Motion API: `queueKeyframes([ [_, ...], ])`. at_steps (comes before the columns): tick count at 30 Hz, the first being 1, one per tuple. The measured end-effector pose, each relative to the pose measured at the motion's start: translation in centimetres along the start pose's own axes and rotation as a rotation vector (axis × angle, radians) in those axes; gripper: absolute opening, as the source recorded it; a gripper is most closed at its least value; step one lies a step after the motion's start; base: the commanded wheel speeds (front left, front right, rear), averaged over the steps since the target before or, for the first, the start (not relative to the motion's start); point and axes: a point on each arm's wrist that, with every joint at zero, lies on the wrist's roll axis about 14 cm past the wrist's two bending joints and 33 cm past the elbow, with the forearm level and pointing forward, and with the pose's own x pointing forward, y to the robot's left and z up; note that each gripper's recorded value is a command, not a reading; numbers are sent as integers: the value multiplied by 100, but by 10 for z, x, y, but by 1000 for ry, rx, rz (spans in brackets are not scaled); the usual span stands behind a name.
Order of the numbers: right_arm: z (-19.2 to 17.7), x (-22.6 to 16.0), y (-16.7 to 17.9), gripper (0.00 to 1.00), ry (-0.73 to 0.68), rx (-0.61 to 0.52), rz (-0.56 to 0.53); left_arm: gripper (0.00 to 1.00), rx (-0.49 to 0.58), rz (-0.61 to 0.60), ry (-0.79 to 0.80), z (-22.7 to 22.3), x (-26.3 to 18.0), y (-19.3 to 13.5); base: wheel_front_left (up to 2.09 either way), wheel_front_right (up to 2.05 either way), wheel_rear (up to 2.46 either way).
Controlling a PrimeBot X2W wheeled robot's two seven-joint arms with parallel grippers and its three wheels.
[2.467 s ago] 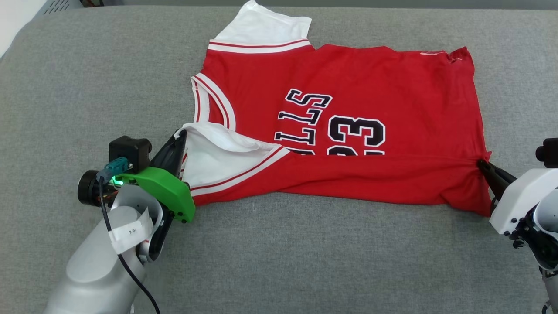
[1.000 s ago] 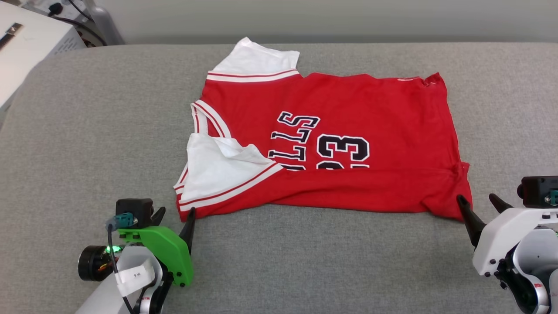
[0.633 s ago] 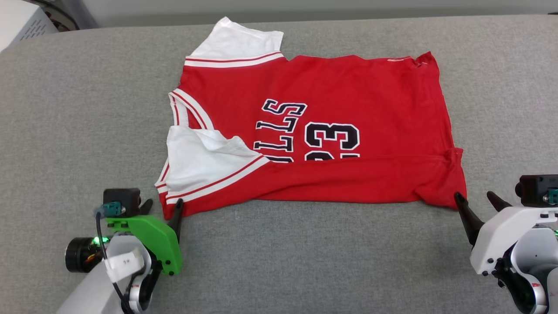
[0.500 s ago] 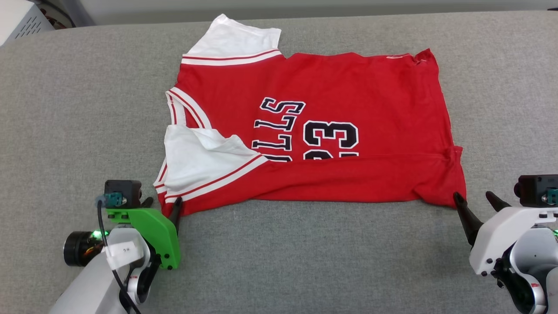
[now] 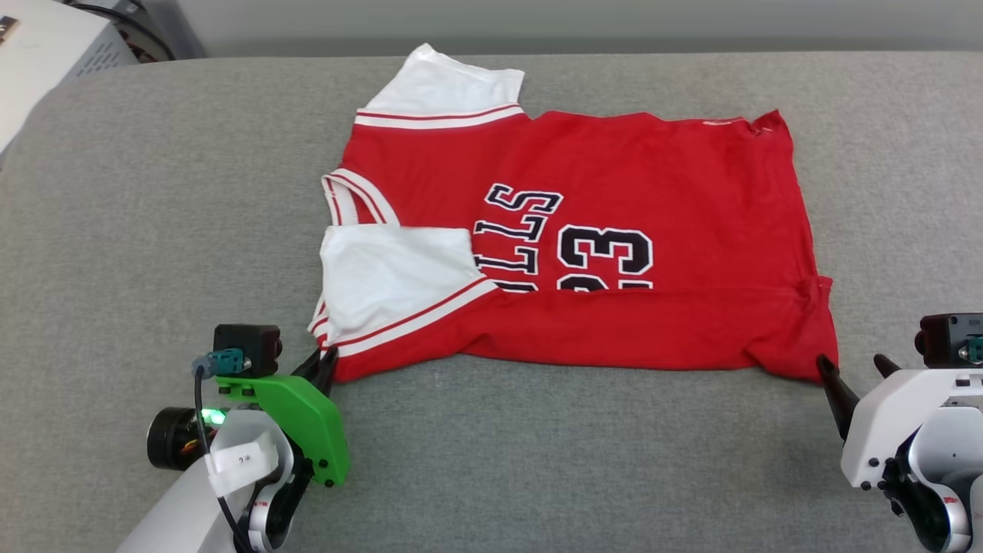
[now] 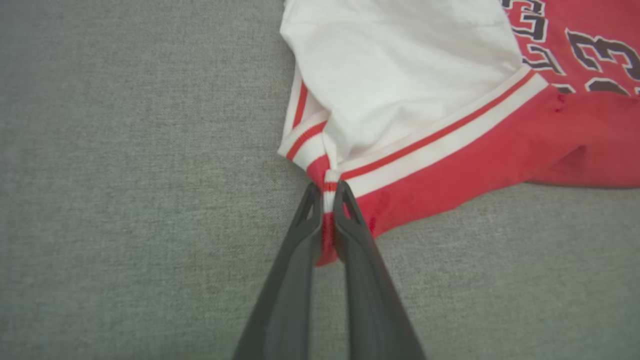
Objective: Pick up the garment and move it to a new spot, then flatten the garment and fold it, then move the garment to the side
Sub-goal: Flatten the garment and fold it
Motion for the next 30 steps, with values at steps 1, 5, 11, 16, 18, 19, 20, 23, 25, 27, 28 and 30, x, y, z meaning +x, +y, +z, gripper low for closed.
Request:
queueKeyframes([
  [1, -2, 2, 1, 100, 9, 9, 1, 0, -3, -6, -15, 4, -3, -2, 0, 0, 0],
  [5, -7, 9, 1, 100, 44, 15, -6, 0, 1, -10, -93, 24, -19, -4, 0, 0, 0],
  [11, -12, 23, 1, 100, 87, -2, -25, 0, 7, 2, -156, 41, -36, -2, 0, 0, 0],
  [16, -29, 39, 5, 1, 158, 5, -18, 0, 8, 8, -163, 43, -37, 1, 0, 0, 0],
  [18, -31, 42, 8, 0, 168, 2, -5, 0, 8, 9, -157, 41, -37, 1, 0, 0, 0],
  [19, -31, 43, 10, 0, 171, 0, 0, 0, 8, 9, -152, 39, -36, 1, 0, 0, 0],
  [20, -31, 44, 10, 0, 173, 0, 2, 0, 9, 9, -150, 39, -36, 1, 0, 0, 0],
  [23, -31, 44, 10, 0, 171, 7, 8, 0, 12, 10, -145, 37, -37, 1, 0, 0, 0],
  [25, -29, 43, 9, 0, 163, 10, 9, 0, 18, 14, -135, 35, -38, 3, 0, 0, 0],
  [27, -28, 41, 8, 0, 156, 12, 7, 0, 22, 18, -125, 32, -39, 4, 0, 0, 0],
  [28, -27, 39, 6, 0, 150, 11, 4, 0, 24, 18, -123, 31, -40, 3, 0, 0, 0],
  [30, -23, 36, 2, 0, 135, 16, -1, 0, 27, 19, -120, 29, -42, 3, 0, 0, 0],
])
